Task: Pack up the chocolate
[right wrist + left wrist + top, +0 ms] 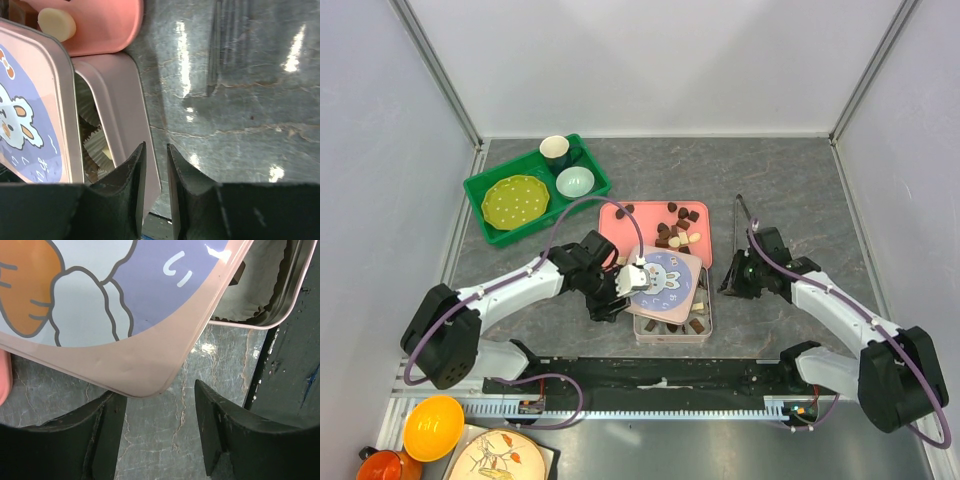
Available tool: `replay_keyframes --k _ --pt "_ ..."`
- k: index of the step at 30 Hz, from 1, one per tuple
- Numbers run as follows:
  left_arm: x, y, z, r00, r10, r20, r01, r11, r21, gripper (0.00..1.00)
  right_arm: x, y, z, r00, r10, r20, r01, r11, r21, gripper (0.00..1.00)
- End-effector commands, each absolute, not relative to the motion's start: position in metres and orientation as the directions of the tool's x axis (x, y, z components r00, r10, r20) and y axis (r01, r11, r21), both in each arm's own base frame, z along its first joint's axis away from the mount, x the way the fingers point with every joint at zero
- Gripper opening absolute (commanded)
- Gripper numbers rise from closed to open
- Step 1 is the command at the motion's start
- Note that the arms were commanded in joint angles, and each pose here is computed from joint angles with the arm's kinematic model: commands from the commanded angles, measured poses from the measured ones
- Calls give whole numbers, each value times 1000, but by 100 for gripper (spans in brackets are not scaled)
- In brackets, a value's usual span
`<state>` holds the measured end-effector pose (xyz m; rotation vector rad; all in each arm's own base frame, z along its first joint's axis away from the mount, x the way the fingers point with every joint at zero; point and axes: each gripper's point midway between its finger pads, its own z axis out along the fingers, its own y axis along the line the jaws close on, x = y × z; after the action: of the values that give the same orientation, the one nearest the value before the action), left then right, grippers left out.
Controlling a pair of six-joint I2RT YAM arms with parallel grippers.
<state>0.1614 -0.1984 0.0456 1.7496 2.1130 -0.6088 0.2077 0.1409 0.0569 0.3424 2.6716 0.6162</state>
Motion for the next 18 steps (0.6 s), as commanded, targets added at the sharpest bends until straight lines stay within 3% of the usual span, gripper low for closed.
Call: replay_keyframes --k 1,18 --pt "162 -205 61 -165 831 -531 986 141 -86 63 220 154 61 -882 327 -339 135 864 484 30" --pt "147 -215 70 -125 832 -541 992 95 -83 62 222 171 56 -887 320 -334 125 861 493 29"
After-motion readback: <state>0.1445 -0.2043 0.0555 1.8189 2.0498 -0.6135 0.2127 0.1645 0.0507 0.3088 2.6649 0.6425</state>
